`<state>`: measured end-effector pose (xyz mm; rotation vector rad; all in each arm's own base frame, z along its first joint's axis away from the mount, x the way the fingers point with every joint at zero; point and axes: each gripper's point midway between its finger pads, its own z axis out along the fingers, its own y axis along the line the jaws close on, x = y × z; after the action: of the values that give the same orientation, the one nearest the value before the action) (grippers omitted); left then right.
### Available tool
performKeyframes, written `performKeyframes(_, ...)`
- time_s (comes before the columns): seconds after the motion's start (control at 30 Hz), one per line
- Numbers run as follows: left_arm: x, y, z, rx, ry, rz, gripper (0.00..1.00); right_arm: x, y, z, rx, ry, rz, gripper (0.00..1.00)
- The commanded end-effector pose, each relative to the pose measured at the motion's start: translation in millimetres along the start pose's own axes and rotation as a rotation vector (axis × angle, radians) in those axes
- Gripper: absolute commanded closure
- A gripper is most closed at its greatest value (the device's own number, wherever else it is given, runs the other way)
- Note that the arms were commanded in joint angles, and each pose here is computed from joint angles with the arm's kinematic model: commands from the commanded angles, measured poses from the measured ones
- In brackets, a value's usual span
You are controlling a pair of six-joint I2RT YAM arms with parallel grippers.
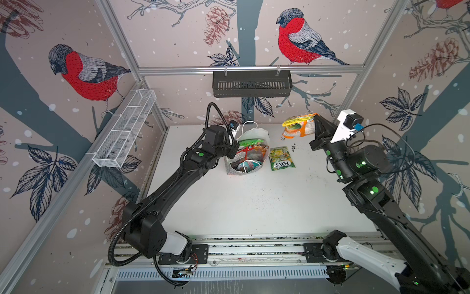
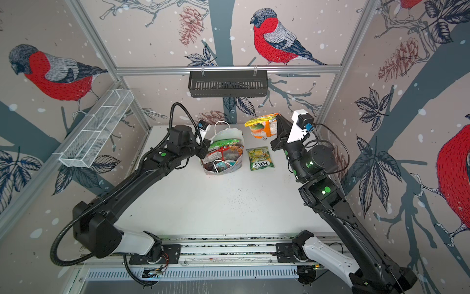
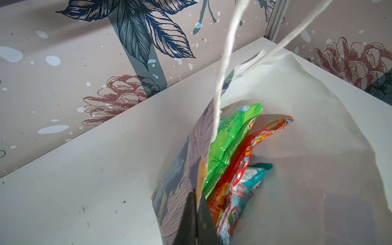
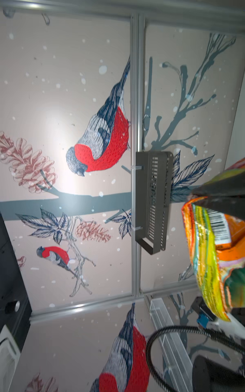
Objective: Take the snacks out of the paper bag
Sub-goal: Place the snack at the top-right of the table.
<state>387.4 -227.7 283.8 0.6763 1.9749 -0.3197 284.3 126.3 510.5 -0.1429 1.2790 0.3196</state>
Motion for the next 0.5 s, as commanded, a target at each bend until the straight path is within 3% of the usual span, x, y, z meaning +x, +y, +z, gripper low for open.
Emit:
performKeyframes(0.0,-19.4,-5.2,-2.1,0.031,-0.067,0.027,1.00,26.2,-42.2,2.7,0.212,0.108,-0.074,1.00)
performKeyframes(0.1,-21.3,-4.5,-2.7,0.030,-0.068,0.031,1.00,72.1,-76.7,12.1,0.347,0.256,-0.132,1.00)
performKeyframes(0.2,-22.5,-5.2,-3.8,0.033,-0.070,0.036,1.00,121.4,-106.1,21.1,0.395,0.372,-0.119,1.00)
performKeyframes(0.47,-21.0,-6.2,-3.7,0.037,-0.069,0.038,1.00,237.8,-174.5,36.6,0.517,0.569,-0.114,1.00)
